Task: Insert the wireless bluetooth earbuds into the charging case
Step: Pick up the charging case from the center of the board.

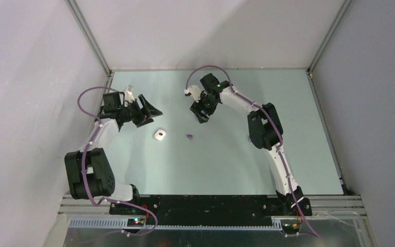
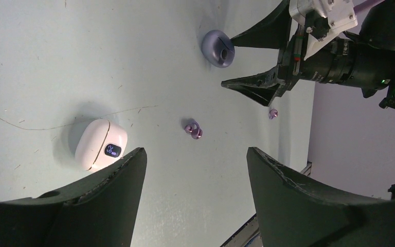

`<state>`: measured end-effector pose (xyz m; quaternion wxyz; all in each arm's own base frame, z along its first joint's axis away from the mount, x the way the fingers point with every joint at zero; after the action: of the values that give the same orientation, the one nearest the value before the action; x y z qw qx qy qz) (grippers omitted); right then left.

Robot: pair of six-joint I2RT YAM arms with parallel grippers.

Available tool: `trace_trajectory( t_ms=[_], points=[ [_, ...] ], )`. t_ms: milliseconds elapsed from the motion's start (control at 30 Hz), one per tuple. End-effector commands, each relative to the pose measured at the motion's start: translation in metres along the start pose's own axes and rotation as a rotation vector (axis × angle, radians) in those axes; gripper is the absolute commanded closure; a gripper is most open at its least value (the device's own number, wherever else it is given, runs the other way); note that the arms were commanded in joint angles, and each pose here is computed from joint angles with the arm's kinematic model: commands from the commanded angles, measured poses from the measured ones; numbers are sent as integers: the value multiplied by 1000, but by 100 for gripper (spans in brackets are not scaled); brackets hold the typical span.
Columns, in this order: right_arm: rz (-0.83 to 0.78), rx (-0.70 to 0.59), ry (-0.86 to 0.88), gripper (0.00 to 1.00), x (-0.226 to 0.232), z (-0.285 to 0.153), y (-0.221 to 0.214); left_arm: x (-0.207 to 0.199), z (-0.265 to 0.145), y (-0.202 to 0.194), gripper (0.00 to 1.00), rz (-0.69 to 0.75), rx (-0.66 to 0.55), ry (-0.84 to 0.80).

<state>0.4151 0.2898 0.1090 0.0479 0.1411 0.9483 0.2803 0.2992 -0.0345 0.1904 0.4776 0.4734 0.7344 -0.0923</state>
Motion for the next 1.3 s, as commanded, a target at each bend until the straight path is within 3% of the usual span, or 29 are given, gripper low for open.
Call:
trace_trajectory(
  t_ms=[0,433,500,667,700,1000,1267],
  points=[
    [-56,-46,-63,25,-13,-2,14,-16,-6,6,24,49,-31,-31],
    [-133,-36,-72,29,-16,13,12,-22,1,8,25,63,3,-37],
    [-160,-40,-70,33,-16,15,12,-22,3,7,25,63,11,-39],
    [-231,-64,-82,61,-18,7,17,-25,8,7,25,77,32,-43],
    [-245,-74,-96,62,-18,8,16,-28,9,7,26,86,36,-47],
    [-501,-421,-334,66,0,-100,70,-68,24,6,31,252,86,-165],
    [-580,-532,-404,67,26,-147,88,-120,31,-7,38,486,144,-353]
  ],
)
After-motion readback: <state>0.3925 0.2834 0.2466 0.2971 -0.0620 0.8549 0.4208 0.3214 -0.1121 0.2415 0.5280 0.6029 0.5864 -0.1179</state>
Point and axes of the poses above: each gripper's point midway between its finger pads, its own z axis out along the fingers, its own x axis along the line the jaws close on, y = z × x, the point moved 8 cm from there along -z, back along the fingers, and after that the axes turned 8 degrees about -z, right-handed, at the moved point
